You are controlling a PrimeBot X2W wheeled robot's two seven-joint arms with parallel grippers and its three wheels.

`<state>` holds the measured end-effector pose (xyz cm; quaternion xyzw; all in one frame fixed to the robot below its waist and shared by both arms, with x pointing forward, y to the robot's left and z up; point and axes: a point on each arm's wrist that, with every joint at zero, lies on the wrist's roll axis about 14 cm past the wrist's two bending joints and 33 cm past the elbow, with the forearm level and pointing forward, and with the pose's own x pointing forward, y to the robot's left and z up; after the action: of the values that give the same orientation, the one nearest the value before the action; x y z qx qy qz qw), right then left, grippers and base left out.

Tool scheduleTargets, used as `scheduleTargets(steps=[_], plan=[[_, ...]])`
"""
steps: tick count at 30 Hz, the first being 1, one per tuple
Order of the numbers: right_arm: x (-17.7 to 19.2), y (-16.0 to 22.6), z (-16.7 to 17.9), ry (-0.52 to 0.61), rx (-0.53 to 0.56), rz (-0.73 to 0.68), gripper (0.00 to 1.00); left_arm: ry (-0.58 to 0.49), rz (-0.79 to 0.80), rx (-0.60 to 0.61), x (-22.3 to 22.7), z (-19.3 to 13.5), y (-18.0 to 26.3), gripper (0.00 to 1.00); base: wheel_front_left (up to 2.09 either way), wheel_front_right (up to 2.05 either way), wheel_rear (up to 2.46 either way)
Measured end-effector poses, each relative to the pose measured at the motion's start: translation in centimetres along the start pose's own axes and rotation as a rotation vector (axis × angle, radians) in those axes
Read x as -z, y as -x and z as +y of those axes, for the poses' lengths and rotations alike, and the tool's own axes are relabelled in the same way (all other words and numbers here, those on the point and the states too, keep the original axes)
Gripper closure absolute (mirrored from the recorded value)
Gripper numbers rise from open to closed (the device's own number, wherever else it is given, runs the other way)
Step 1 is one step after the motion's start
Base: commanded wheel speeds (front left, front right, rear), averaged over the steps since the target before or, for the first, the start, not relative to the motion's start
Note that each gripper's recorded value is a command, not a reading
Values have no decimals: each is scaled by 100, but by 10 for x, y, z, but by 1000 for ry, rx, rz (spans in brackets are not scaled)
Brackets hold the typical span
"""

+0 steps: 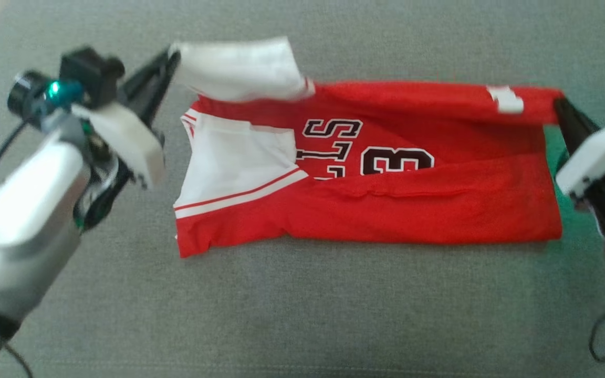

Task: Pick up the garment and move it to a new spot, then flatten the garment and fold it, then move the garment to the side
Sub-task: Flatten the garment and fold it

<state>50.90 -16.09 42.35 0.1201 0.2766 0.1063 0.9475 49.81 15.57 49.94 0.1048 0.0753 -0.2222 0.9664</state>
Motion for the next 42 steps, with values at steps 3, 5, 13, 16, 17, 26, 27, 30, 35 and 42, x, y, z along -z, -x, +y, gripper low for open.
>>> scheduleTargets(steps=[3,5,13,16,17,26,27,30,35,42], plan=[[10,11,-1,8,0,38,100,-14,44,20,7,-8,19,100,0,0,0],[17,18,1,16,-5,71,100,-21,76,42,11,-15,31,100,0,0,0],[31,44,6,42,-18,160,100,-25,211,144,27,-48,72,100,0,0,0],[37,53,6,50,-17,196,100,-32,246,156,31,-51,81,100,0,0,0],[39,56,6,51,-16,206,100,-23,257,160,32,-53,83,100,0,0,0],[47,74,3,47,-5,257,100,-7,353,202,53,-67,96,100,0,0,0],[51,75,3,40,-6,270,100,-6,365,204,57,-69,97,100,0,0,0],[63,79,4,8,-12,310,100,-2,391,199,67,-69,99,96,0,0,0],[67,84,5,5,-9,322,0,3,357,171,66,-70,90,0,0,0,0],[32,84,8,-5,-11,153,0,26,175,28,35,-49,69,0,0,0,0]])
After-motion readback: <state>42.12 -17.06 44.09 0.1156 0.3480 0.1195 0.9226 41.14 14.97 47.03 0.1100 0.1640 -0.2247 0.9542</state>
